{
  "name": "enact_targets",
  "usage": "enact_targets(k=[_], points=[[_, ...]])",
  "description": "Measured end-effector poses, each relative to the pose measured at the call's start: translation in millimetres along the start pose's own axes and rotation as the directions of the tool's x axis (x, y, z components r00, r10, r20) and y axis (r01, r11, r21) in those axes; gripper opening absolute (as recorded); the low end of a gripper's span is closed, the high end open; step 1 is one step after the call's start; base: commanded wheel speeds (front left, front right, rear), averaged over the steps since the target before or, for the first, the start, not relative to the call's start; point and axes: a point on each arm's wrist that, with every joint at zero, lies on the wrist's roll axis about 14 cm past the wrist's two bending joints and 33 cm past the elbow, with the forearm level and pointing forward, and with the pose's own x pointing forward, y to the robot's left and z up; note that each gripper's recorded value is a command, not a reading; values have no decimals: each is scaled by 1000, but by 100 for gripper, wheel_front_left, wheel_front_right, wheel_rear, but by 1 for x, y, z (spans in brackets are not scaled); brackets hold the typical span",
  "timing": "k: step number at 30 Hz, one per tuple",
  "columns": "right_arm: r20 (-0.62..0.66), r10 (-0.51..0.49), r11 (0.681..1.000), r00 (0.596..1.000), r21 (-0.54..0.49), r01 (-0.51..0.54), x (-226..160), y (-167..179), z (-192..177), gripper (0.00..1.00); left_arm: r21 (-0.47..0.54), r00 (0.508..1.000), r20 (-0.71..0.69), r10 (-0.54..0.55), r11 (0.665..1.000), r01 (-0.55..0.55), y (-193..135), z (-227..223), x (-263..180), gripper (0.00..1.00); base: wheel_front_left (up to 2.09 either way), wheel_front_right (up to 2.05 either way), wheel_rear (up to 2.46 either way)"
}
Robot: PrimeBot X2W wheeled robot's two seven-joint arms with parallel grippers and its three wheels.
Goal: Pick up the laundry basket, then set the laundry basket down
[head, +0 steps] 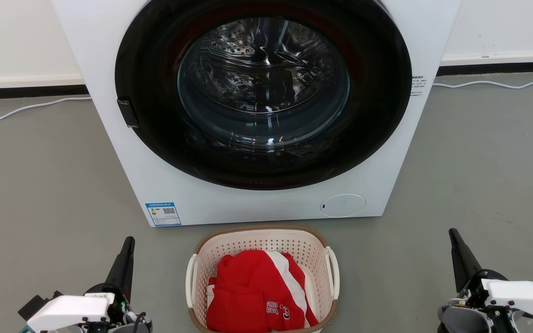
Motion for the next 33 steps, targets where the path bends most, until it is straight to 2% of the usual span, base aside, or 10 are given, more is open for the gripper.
enact_targets(k=[33], points=[[0,0,1000,1000,0,0,0,0,0,0,0,1000,0,0,1000,0,0,0,0,0,0,0,0]])
